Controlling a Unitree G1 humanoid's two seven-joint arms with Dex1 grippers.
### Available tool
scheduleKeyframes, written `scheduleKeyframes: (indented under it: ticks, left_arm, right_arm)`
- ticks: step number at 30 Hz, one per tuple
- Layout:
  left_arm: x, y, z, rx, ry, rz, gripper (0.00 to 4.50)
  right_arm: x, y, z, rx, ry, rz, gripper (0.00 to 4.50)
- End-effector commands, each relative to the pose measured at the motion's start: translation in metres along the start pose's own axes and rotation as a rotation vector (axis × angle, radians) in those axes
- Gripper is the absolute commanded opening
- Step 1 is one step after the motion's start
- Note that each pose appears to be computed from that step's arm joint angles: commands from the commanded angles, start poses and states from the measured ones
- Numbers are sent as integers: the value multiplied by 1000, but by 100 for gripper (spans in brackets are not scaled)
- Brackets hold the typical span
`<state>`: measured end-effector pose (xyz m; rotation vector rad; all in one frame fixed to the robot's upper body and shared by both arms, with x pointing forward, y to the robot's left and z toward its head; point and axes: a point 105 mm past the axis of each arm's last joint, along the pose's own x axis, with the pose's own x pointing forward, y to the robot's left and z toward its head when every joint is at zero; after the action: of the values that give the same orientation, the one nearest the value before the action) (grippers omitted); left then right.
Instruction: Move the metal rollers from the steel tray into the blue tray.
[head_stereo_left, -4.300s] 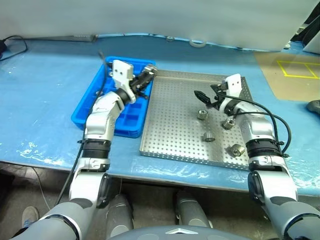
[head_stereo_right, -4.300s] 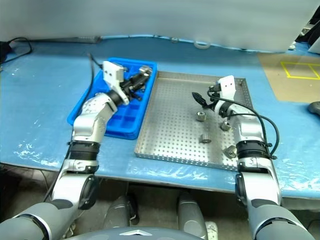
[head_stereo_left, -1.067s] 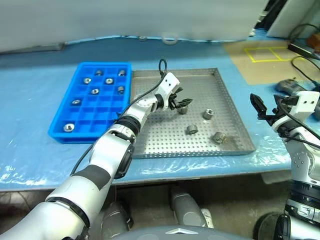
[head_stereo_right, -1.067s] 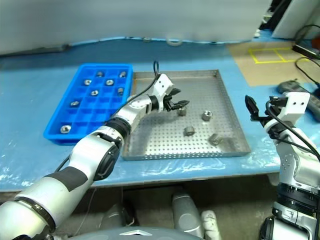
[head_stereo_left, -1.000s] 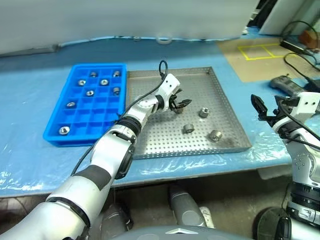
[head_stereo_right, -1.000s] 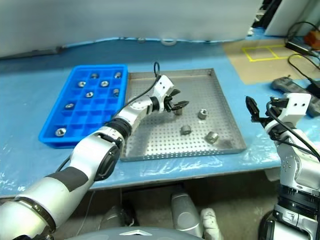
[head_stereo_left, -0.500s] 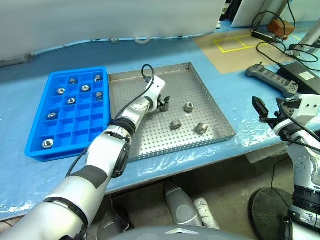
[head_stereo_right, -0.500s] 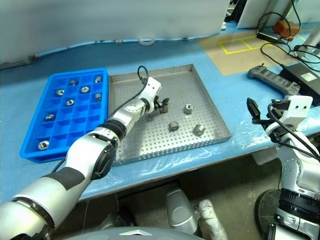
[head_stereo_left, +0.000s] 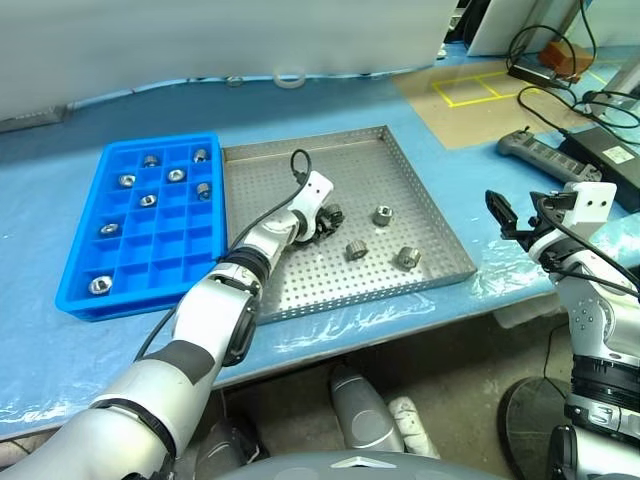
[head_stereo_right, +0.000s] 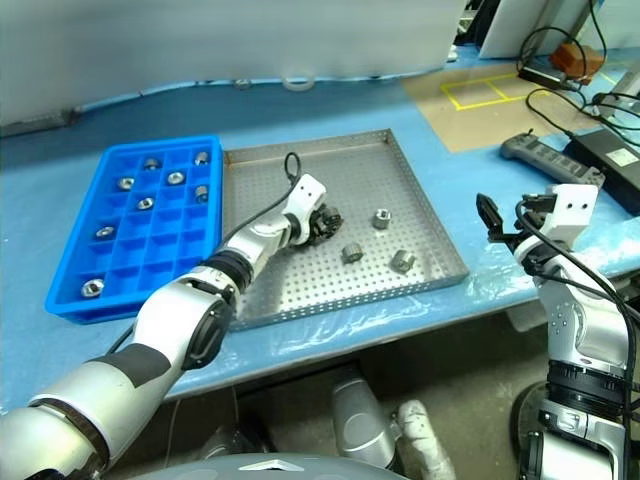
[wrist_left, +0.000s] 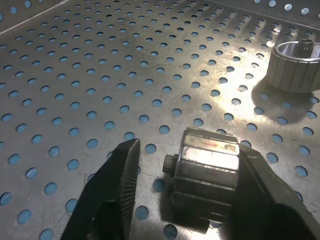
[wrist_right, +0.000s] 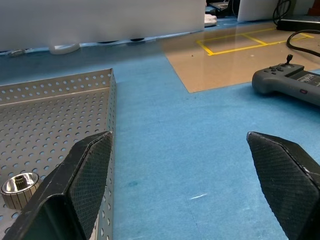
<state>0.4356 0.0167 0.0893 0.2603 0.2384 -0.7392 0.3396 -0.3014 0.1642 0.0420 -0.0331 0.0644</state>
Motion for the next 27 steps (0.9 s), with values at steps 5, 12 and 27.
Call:
scheduleKeyframes:
  ticks: [5, 12, 27]
  left_arm:
    - [-17, 31, 59, -245, -326, 35, 130]
    - [-66, 101, 88, -290, -526, 359, 130]
    - [-145, 133, 26, -180, -409, 725, 130]
  right_arm:
    - [22, 17, 17, -9, -58, 85, 450]
    - [71, 63, 12, 19, -37, 272, 450]
    - [116, 145, 7, 41, -16, 542, 450]
